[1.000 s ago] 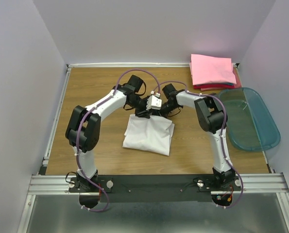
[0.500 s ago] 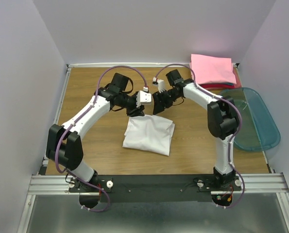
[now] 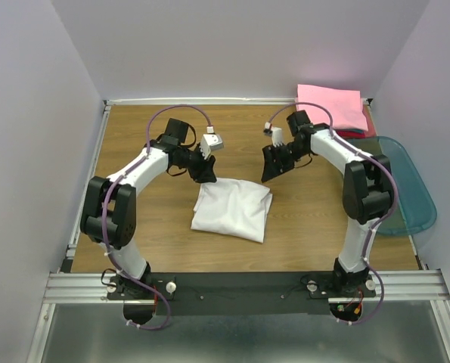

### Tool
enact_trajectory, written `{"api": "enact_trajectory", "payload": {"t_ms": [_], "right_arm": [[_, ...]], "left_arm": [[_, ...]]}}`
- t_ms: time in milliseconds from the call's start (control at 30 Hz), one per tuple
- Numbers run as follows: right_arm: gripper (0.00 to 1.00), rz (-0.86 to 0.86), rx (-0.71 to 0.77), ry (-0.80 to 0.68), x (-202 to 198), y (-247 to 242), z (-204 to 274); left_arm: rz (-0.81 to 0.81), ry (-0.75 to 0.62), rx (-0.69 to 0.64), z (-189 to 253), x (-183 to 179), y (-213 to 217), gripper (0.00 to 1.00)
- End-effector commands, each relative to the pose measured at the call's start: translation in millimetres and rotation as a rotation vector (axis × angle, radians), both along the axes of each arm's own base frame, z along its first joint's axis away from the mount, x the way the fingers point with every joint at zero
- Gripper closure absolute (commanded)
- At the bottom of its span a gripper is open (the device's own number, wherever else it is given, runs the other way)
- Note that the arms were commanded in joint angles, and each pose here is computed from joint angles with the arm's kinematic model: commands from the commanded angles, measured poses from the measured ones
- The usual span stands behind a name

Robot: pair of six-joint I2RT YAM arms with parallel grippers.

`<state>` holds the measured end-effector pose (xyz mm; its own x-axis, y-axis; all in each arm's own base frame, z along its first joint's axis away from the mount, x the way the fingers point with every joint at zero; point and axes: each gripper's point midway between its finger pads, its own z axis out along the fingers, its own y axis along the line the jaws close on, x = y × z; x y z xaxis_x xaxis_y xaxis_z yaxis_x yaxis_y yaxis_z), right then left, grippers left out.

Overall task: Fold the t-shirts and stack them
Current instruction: Fold the tshirt

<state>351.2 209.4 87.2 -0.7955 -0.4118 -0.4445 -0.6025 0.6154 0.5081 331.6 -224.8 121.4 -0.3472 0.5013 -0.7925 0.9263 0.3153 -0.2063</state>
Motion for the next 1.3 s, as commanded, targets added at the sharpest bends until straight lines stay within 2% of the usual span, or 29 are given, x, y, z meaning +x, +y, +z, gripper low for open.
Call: {"api": "enact_trajectory", "payload": {"t_ms": [0, 267, 500, 633, 700, 800, 833, 867, 900, 967, 1033, 1133, 1267], "right_arm": [[0.35, 0.051, -0.033, 0.077, -30, -6, -20], [0.37, 0.052, -0.02, 0.108, -38, -5, -28], [0.42, 0.061, -0.022, 0.13, -40, -5, -38], [0.48, 0.063, -0.025, 0.135, -40, -6, -42], [0.53, 0.063, -0.027, 0.13, -38, -5, -43], [0.66, 0.06, -0.032, 0.125, -36, -6, -44], [0.74, 0.061, -0.034, 0.12, -36, -6, -43], [0.78, 0.06, -0.036, 0.113, -35, -6, -42], [0.86, 0.057, -0.036, 0.101, -33, -7, -38], [0.94, 0.053, -0.035, 0.09, -33, -7, -33], [0.99, 0.047, -0.03, 0.062, -31, -8, -22], [0.99, 0.038, -0.031, 0.035, -30, -10, -11], [0.99, 0.042, -0.064, 0.039, -30, -18, -23]], "left_arm": [[0.073, 0.037, 0.021, -18, 22, 15, 0.52], [0.085, 0.103, 0.053, -41, 25, 29, 0.51], [0.086, 0.122, 0.041, -51, 33, 25, 0.5], [0.086, 0.113, 0.035, -51, 41, 22, 0.51], [0.073, 0.113, 0.032, -53, 44, 20, 0.55], [0.059, 0.145, 0.031, -56, 41, 19, 0.71], [0.049, 0.144, 0.031, -57, 40, 19, 0.79], [0.05, 0.144, 0.031, -56, 41, 20, 0.82], [0.047, 0.144, 0.032, -55, 40, 20, 0.86], [0.042, 0.141, 0.034, -56, 40, 23, 0.97], [0.045, 0.139, 0.04, -55, 42, 28, 1.0], [0.064, 0.137, 0.048, -53, 46, 38, 1.0], [0.08, 0.119, 0.052, -49, 56, 45, 1.0]]}}
